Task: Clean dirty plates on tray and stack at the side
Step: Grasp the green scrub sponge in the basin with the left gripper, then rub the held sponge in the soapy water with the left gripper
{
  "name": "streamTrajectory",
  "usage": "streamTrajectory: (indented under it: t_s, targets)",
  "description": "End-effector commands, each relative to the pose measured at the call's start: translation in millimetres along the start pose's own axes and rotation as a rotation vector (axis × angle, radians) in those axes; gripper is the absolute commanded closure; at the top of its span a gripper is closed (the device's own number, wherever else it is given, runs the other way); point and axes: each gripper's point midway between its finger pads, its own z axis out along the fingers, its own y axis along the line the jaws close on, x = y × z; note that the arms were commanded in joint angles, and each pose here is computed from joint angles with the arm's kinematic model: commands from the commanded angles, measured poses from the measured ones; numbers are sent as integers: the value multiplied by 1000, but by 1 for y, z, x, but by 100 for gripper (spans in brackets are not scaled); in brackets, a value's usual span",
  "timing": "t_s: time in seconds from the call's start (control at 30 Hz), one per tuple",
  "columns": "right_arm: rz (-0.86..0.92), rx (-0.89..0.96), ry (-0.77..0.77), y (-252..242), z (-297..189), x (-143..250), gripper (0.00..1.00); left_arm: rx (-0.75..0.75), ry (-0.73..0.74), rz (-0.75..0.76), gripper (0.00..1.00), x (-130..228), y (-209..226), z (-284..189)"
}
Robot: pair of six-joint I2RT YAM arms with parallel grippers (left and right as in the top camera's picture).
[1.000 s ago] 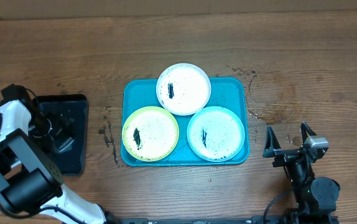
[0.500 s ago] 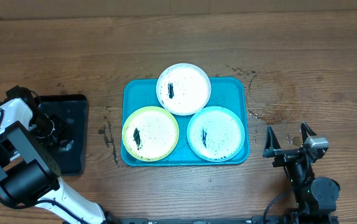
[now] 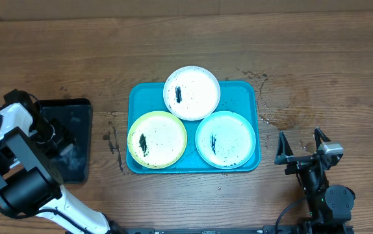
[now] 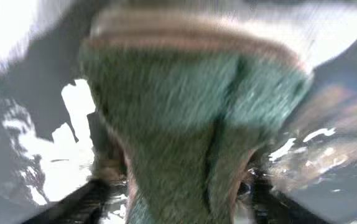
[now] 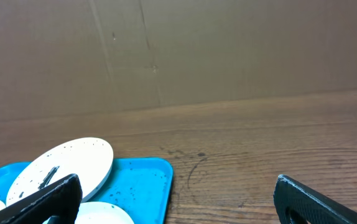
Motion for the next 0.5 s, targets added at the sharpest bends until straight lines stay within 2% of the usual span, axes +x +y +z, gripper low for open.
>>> streamTrajectory:
  t_s: [0.0,0.4,0.43,0.47]
  targets:
    - [-5,4,-1,-1,0,2,0,-52,8,-4,0,-3,8,26]
    - [-5,4,-1,-1,0,2,0,-26,-139,-8,0,-38,1,24]
    - [-4,4,-1,-1,0,2,0,-25,-144,-9,1,-40,1,23]
    - [-4,5,-1,-1,0,2,0,-22,-152,-9,10,-42,0,23]
